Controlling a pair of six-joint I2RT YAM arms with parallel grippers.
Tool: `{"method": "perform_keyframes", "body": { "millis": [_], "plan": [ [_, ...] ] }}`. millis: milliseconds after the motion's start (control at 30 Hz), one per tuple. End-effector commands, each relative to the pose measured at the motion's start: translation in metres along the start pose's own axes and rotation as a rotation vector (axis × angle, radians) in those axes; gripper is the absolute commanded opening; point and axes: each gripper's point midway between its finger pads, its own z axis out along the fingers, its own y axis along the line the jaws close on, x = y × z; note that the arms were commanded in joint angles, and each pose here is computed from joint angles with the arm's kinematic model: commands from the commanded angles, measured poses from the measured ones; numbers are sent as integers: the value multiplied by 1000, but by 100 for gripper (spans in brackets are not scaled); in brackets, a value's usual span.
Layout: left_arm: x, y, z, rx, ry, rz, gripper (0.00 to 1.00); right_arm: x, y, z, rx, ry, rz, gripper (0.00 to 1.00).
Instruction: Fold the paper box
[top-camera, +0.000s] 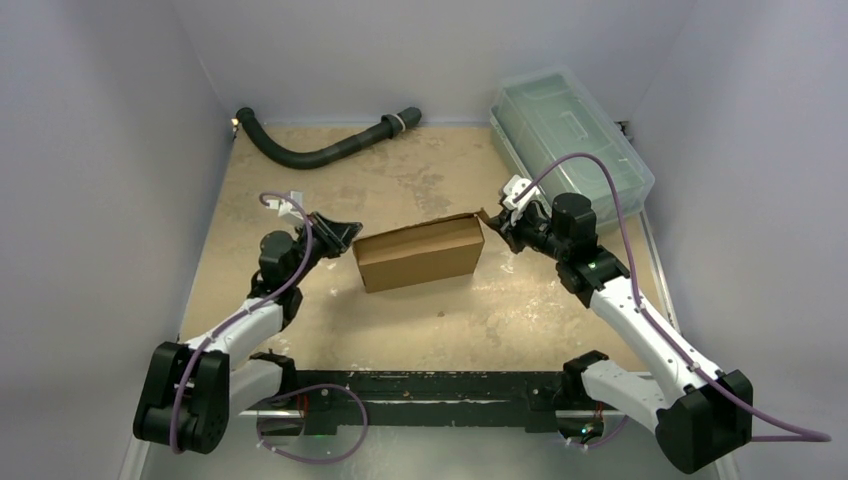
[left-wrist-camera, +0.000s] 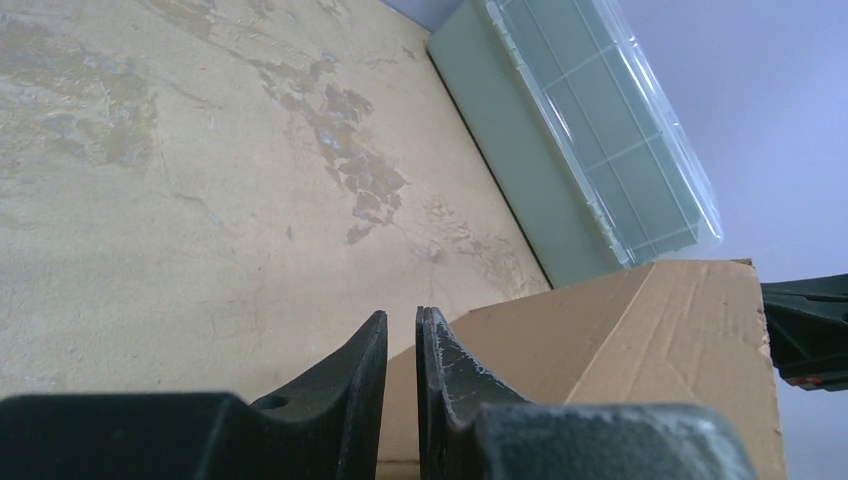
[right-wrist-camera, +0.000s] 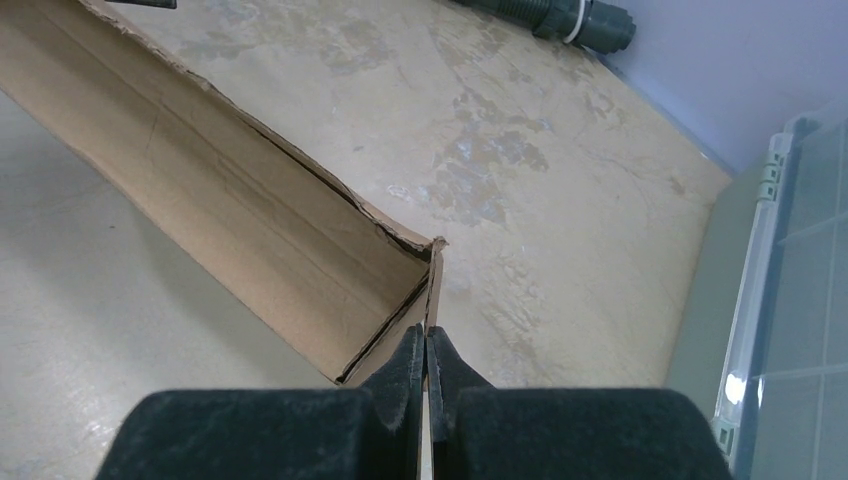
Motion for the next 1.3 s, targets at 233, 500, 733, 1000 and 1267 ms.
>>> {"method": "perform_keyframes", "body": {
  "millis": [233,500,733,1000,1267],
  "plan": [
    [9,-18,-11,72,47,-18,16,-23,13,2,-72,-90,22,0],
    [-15,-6,-13,-79,0,26,23,-21,11,5,-66,-83,25,0],
    [-106,-31,-53,-263,-239,212,68,-21,12,7,-74,-81,29,0],
    [-97,-79,-108,-121,-210,271,93,-23,13,7,-81,-86,25,1],
    [-55,-110,-132,79,-74,243,99,-27,16,5,-98,-100,21,13]
  ]
}}
